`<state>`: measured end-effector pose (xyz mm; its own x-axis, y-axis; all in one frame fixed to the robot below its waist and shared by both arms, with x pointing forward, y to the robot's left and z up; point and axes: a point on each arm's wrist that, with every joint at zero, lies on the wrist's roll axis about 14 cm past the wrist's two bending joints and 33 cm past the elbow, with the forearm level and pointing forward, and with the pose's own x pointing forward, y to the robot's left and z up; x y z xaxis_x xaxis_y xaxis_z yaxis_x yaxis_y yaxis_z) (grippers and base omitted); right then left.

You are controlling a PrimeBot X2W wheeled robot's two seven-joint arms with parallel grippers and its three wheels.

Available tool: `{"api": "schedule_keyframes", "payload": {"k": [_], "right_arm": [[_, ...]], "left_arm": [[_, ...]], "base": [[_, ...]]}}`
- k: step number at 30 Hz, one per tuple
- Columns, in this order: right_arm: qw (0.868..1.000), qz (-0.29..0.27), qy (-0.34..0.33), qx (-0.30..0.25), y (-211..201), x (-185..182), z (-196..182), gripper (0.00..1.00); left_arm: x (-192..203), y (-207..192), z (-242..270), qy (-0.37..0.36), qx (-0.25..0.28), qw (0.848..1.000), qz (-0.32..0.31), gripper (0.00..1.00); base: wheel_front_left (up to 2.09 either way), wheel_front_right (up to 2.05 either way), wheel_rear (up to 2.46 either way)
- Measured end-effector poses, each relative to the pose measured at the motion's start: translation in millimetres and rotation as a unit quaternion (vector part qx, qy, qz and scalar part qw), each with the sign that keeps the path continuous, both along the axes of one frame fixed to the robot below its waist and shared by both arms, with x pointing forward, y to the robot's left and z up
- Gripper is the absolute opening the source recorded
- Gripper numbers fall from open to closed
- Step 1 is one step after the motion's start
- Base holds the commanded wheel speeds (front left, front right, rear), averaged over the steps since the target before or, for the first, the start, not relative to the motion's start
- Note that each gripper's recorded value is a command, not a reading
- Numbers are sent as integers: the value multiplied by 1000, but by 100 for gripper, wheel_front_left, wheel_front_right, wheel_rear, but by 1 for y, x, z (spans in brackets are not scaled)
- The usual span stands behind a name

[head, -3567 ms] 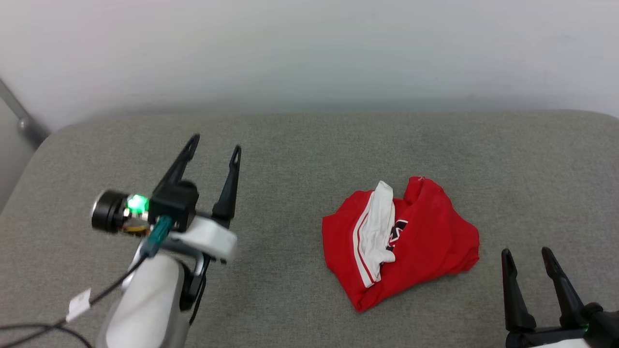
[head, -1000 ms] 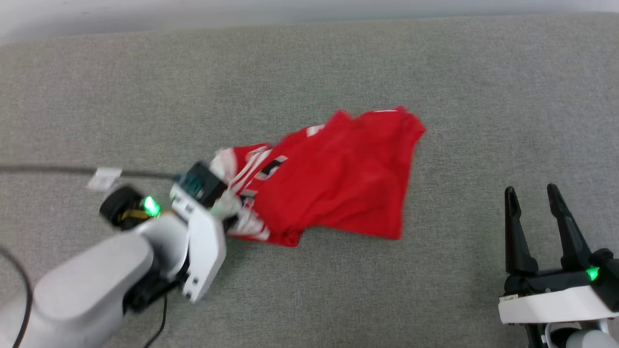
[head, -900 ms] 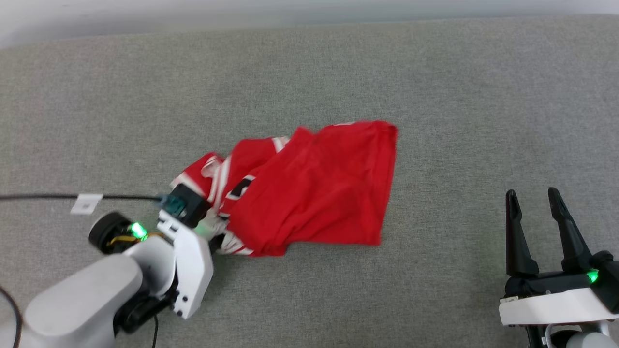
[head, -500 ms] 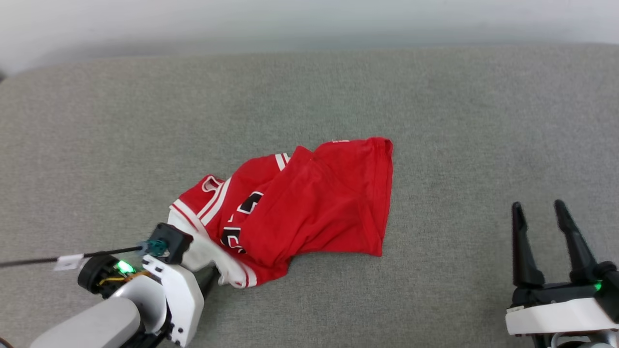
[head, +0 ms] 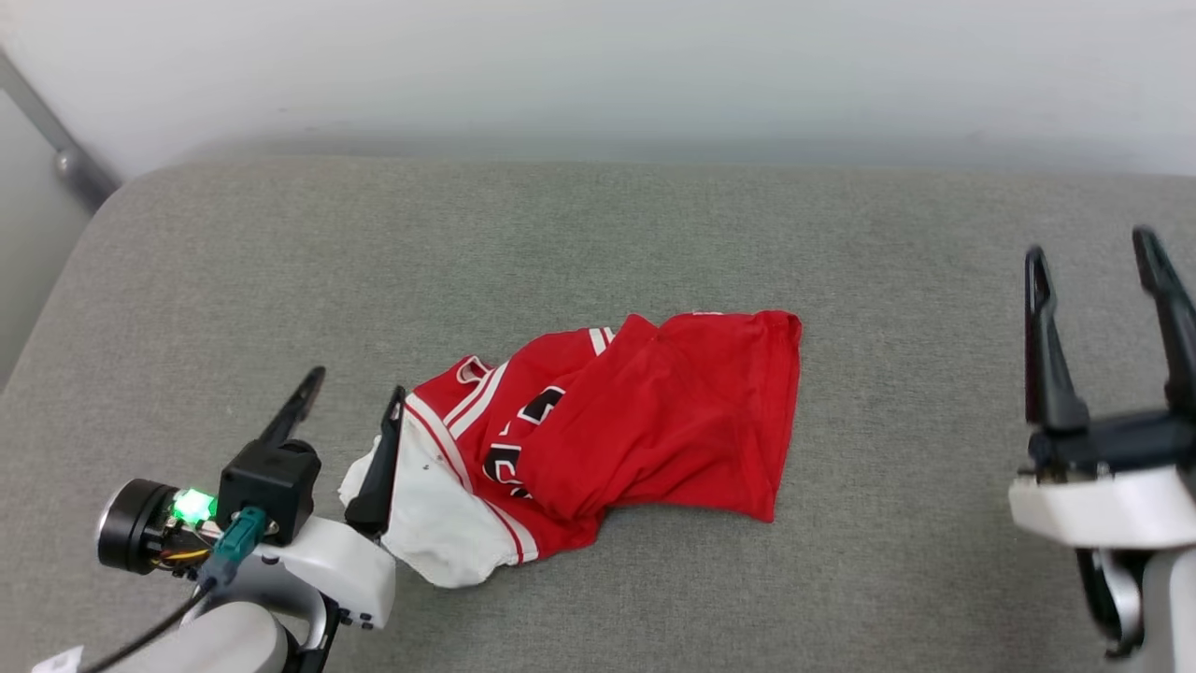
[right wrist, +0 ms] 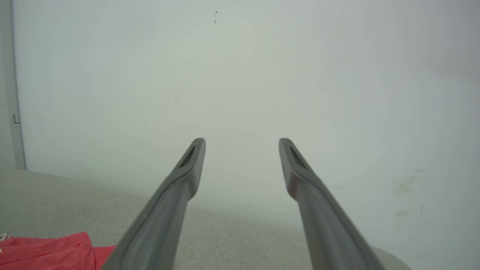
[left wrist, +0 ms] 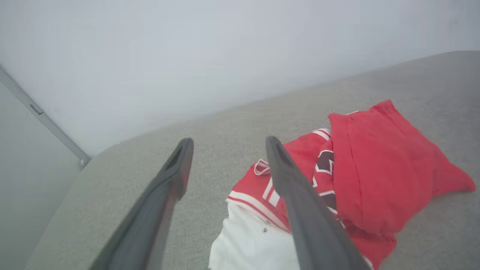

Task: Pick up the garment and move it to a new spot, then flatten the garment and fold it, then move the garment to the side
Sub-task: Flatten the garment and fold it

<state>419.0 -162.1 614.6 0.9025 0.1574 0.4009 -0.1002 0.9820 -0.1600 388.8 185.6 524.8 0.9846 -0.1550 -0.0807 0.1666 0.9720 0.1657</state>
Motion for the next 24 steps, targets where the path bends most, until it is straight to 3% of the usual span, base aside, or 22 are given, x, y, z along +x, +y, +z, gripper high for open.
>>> {"api": "schedule_keyframes", "payload": {"k": [7, 10, 13, 18, 24], "right_arm": [[991, 92, -37, -91, 42, 34, 28, 100], [980, 141, 42, -137, 69, 51, 3, 100], [958, 186, 124, -179, 94, 62, -17, 100], [900, 235, 265, -253, 115, 71, -62, 100], [804, 242, 418, -347, 111, 76, -126, 100]], "left_arm": [[0, 12, 26, -78, 4, 994, 74, 100], [-2, 14, 39, -114, 3, 989, 97, 100], [-5, 19, 44, -135, -1, 983, 122, 100], [-5, 27, 40, -143, -20, 976, 165, 100], [3, 32, 20, -128, -31, 973, 188, 100]], "base": [[0, 0, 0], [0, 0, 0], [0, 0, 0], [0, 0, 0], [0, 0, 0]]}}
